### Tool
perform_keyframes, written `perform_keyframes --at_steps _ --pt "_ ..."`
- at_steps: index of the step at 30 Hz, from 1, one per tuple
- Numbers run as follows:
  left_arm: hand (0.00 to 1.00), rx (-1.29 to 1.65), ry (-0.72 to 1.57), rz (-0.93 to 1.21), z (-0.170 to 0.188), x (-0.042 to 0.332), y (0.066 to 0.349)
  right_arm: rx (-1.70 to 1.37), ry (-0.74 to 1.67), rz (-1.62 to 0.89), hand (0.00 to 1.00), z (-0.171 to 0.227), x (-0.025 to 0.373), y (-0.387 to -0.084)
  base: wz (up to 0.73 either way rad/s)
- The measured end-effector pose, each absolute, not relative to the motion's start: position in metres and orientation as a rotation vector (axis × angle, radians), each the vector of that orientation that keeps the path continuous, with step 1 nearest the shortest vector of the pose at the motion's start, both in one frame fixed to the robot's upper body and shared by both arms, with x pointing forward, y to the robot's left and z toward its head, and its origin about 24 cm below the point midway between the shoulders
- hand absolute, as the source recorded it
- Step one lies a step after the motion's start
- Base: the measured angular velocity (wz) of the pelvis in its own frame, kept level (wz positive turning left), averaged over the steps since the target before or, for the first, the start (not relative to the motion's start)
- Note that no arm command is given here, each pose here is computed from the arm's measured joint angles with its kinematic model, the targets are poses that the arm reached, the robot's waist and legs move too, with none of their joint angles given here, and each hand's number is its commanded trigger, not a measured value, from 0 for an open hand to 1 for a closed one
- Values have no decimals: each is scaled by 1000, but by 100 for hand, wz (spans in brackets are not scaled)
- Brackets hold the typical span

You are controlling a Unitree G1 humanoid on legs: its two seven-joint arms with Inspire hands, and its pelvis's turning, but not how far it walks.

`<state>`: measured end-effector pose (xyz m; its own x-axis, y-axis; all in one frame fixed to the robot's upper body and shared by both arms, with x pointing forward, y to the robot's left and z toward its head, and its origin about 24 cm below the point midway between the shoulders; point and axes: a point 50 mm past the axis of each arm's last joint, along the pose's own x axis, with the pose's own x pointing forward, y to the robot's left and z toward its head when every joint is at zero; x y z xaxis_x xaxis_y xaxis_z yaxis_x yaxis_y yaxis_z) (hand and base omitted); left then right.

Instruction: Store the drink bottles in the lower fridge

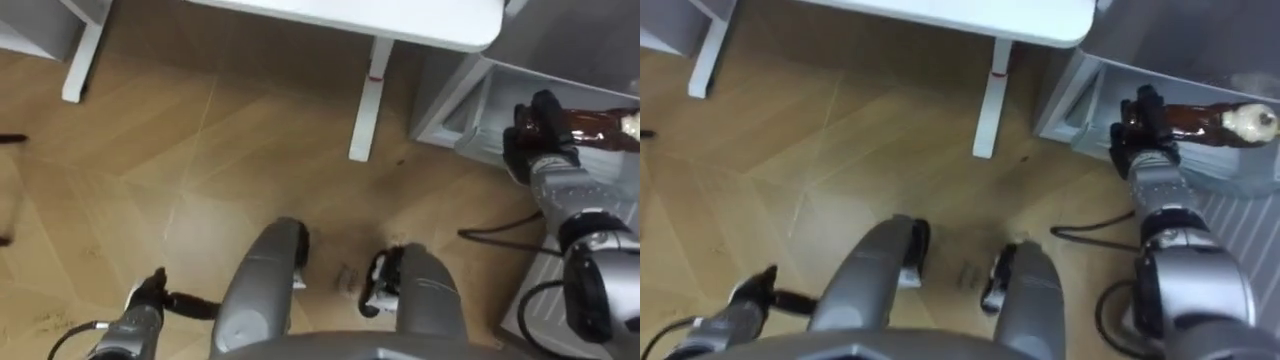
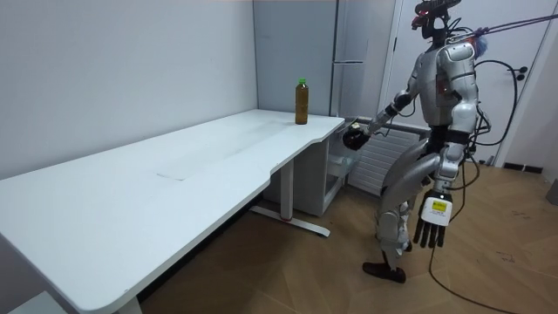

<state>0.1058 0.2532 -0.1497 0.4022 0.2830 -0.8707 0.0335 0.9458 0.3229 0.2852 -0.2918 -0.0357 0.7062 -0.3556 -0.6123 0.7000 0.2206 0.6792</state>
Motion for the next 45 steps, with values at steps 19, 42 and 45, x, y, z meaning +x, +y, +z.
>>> perform_keyframes --at_steps 19,42,45 --pt "0 297 1155 138 -150 106 248 1054 190 -603 82 47 345 -294 0" --pt "0 320 1225 99 -156 76 242 1069 184 -631 0 58 347 -299 0" --pt "0 312 1237 87 -157 73 242 1071 181 -628 0 58 348 -299 0"
